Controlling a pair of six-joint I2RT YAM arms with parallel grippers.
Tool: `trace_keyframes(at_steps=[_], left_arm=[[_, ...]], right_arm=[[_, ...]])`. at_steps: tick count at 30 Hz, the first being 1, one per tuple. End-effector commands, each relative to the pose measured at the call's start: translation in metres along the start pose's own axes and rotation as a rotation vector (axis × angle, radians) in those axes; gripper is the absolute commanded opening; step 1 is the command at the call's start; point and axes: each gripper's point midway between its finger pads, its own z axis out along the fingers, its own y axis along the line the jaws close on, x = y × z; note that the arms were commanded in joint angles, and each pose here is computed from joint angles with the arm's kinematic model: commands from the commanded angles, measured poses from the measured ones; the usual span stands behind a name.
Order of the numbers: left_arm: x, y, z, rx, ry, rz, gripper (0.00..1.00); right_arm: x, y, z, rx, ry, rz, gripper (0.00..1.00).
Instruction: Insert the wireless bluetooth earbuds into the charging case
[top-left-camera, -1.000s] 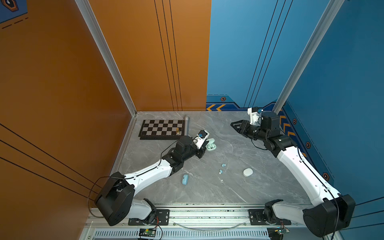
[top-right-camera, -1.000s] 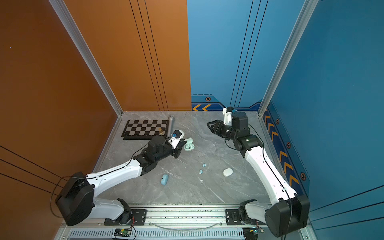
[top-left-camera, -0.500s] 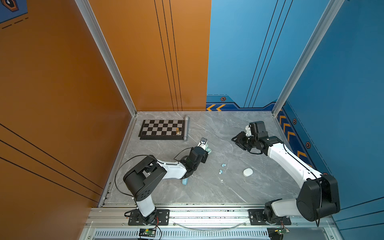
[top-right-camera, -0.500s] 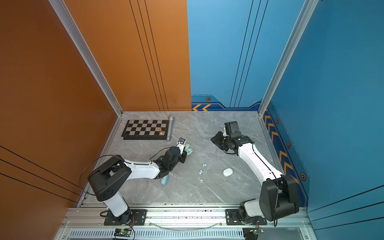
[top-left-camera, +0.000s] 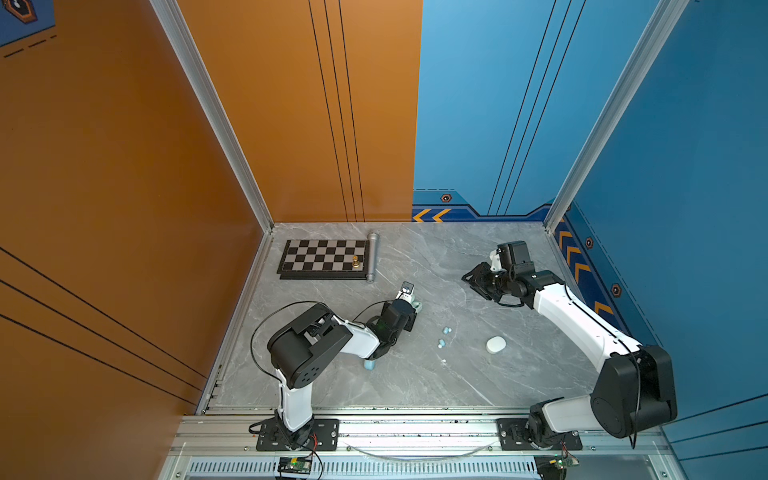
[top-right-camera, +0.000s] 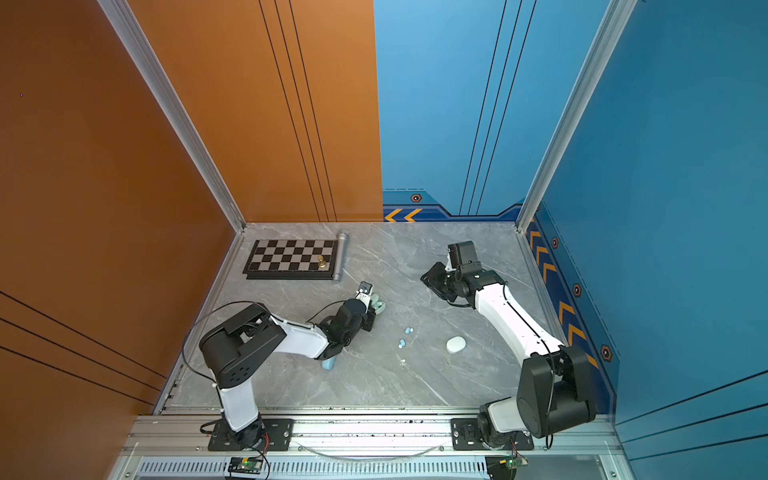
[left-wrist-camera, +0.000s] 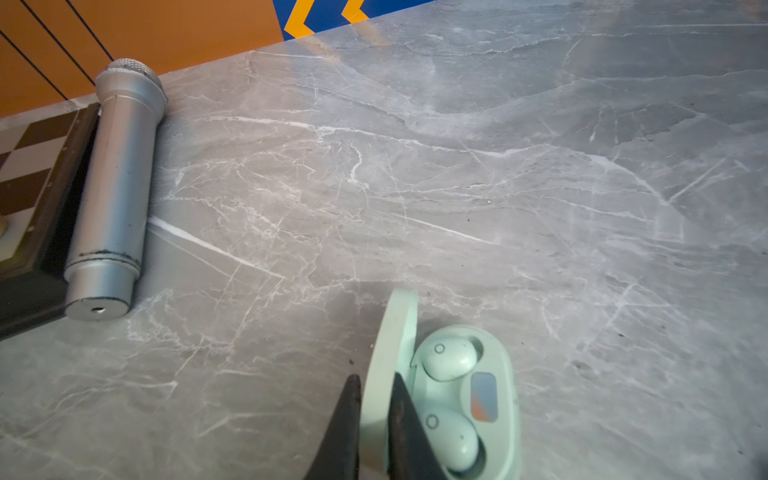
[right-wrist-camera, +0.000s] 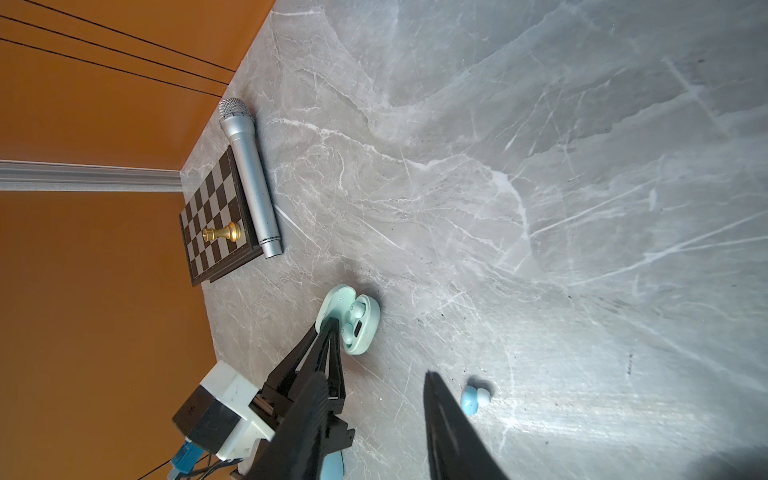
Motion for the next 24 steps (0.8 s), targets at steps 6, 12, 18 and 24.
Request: trace_keyframes(at_steps=[6, 12, 18, 24], left_arm=[[-0.042, -0.004, -0.029, 0.057, -0.107, -0.062, 0.58], [-0.108, 0.028, -0.112, 0.047, -0.264, -0.062, 0.98], [-0.097, 0.082, -0.188, 0.031, -0.123, -0.171, 0.98], [-0.05, 0.103, -0.219, 0.055, -0.004, -0.332, 0.98]], right_arm=[[0.0, -0.001, -0.007, 0.065, 0.023, -0.192, 0.57], [0.01, 0.003, 0.018, 0.195, 0.097, -0.38, 0.63], [0.026, 0.02, 0.057, 0.329, 0.09, -0.539, 0.78], [0.046, 0.044, 0.1, 0.36, 0.125, -0.626, 0.87]])
